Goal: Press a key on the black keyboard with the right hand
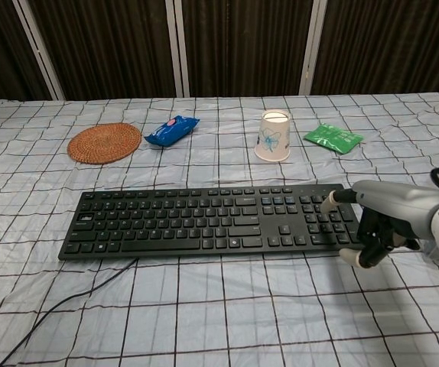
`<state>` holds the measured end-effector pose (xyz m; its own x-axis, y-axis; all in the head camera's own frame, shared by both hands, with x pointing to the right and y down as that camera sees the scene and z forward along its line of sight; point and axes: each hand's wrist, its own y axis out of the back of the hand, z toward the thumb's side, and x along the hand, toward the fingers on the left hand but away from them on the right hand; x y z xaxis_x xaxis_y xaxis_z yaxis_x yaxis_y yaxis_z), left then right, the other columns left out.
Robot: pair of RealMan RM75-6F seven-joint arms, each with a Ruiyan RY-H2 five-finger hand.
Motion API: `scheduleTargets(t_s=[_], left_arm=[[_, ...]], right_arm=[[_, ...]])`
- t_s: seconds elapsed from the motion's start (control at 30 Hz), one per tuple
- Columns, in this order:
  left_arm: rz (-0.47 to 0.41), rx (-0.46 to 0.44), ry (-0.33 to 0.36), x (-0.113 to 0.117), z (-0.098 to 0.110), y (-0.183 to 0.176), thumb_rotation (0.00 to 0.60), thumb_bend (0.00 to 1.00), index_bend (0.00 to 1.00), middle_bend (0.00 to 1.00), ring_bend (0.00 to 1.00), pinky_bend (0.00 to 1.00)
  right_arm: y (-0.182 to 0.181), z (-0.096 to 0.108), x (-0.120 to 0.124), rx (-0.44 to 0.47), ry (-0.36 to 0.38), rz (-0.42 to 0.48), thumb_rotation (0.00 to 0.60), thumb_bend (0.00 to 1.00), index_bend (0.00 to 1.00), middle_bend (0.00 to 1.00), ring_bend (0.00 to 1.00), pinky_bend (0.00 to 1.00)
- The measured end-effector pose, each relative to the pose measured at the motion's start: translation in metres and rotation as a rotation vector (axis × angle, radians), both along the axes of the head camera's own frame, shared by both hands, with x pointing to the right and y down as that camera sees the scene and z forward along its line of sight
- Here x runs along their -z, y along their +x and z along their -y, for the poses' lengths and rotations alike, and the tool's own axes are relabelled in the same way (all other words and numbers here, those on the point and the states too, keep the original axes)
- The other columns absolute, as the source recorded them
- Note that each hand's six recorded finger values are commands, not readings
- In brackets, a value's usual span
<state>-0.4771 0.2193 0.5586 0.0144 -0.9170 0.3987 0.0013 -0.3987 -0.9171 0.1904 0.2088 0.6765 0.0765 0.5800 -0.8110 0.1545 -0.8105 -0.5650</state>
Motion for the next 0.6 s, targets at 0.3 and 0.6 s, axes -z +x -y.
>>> scheduleTargets(t_s=[0.3, 0.6], left_arm=[[0.001, 0.006, -0.002, -0.001, 0.000, -0.002, 0.600, 0.07, 0.00, 0.00, 0.00, 0.00], [0.000, 0.007, -0.002, -0.001, 0.001, -0.002, 0.600, 0.07, 0.00, 0.00, 0.00, 0.00]], right_arm=[[0.002, 0.004, -0.006, -0.014, -0.007, -0.010, 0.600, 0.42, 0.14, 0.92, 0.88, 0.83], [0.001, -0.004, -0.013, -0.013, -0.034, -0.015, 0.600, 0.42, 0.14, 0.92, 0.88, 0.83]])
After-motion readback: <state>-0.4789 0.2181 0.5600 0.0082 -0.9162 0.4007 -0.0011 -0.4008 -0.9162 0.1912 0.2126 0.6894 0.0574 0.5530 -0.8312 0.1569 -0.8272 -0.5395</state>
